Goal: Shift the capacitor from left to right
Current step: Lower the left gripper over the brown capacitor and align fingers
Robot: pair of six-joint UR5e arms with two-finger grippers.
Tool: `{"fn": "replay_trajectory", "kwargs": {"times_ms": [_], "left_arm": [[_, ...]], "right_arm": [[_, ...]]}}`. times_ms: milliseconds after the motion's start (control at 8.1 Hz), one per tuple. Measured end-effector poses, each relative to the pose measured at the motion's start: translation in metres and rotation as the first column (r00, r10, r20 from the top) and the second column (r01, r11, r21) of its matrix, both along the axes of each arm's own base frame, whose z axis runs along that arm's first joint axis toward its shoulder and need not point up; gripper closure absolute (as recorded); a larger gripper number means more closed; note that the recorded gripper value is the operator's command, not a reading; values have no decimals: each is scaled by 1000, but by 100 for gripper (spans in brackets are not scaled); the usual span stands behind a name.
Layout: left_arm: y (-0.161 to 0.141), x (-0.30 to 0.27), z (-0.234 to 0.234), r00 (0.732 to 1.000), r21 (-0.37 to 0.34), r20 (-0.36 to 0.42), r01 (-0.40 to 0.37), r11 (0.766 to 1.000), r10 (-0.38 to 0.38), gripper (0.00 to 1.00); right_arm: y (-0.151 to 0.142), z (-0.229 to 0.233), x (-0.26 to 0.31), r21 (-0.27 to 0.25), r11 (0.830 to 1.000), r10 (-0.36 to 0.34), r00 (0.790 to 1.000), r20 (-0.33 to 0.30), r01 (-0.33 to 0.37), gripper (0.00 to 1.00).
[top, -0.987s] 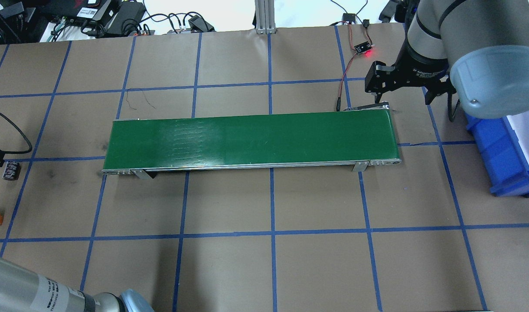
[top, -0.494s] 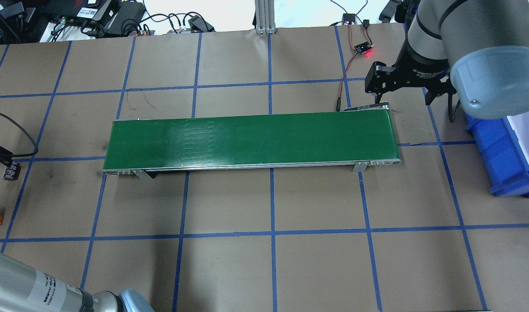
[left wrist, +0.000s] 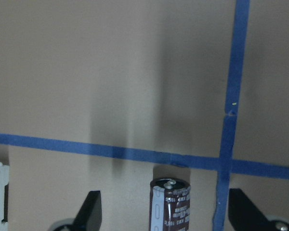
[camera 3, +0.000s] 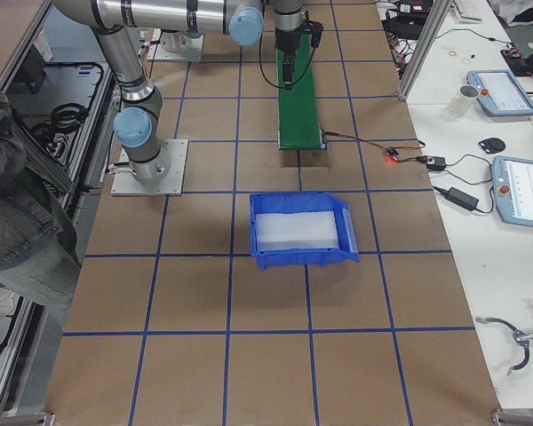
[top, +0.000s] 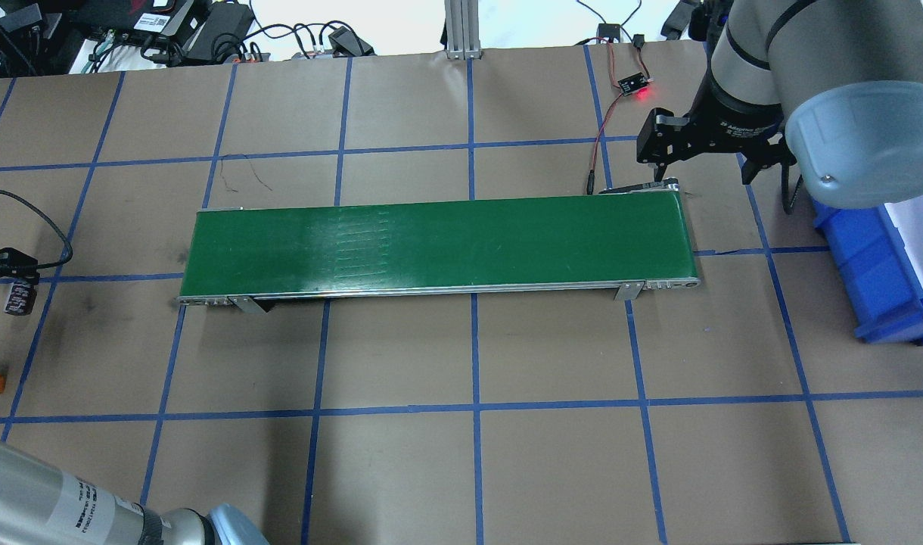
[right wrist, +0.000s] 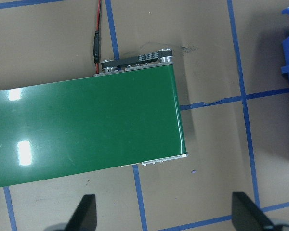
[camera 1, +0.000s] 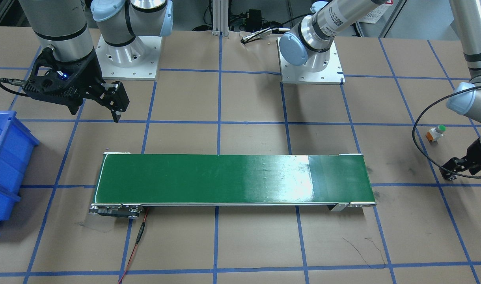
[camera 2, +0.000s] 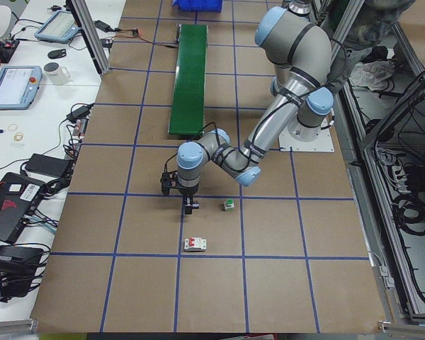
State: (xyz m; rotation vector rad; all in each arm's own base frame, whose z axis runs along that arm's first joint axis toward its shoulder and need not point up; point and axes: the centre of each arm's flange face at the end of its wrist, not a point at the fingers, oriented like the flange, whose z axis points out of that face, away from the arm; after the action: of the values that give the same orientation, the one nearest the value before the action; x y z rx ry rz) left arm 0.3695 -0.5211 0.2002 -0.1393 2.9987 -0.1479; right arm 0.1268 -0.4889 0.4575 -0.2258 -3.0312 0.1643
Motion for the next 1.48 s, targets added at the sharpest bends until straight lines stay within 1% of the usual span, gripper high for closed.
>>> {"fn": "replay_trajectory", "kwargs": {"times_ms": [123, 247, 617, 740, 987, 1234, 1357, 1481], "left_arm": [[0, 0, -2, 1000, -6, -10, -2, 1000, 2, 20], [-1, 0, -5, 1000, -7, -17, -2, 1000, 2, 20], [4, -3, -19, 999, 20, -31, 15, 1000, -14, 15], [9, -6, -26, 999, 44, -35, 26, 999, -25, 15], [22, -9, -35, 999, 121, -6, 46, 992, -45, 15], [27, -9, -38, 995, 160, 4, 95, 983, -97, 13], [28, -8, -37, 994, 171, 5, 106, 979, -109, 13], [32, -7, -37, 994, 211, 0, 109, 971, -111, 13]], "right_arm": [[0, 0, 0, 0, 1000, 0, 1000, 0, 0, 0], [0, 0, 0, -1, 1000, 1, 1000, 0, -1, 0], [0, 0, 0, -1, 1000, 1, 1000, 0, -1, 0], [0, 0, 1, -1, 1000, 1, 1000, 1, -1, 0], [0, 0, 0, -1, 1000, 1, 1000, 1, -1, 0], [0, 0, 0, 0, 1000, 1, 1000, 0, -1, 0], [0, 0, 0, 0, 1000, 0, 1000, 0, 0, 0], [0, 0, 0, 0, 1000, 0, 1000, 0, 0, 0]]}}
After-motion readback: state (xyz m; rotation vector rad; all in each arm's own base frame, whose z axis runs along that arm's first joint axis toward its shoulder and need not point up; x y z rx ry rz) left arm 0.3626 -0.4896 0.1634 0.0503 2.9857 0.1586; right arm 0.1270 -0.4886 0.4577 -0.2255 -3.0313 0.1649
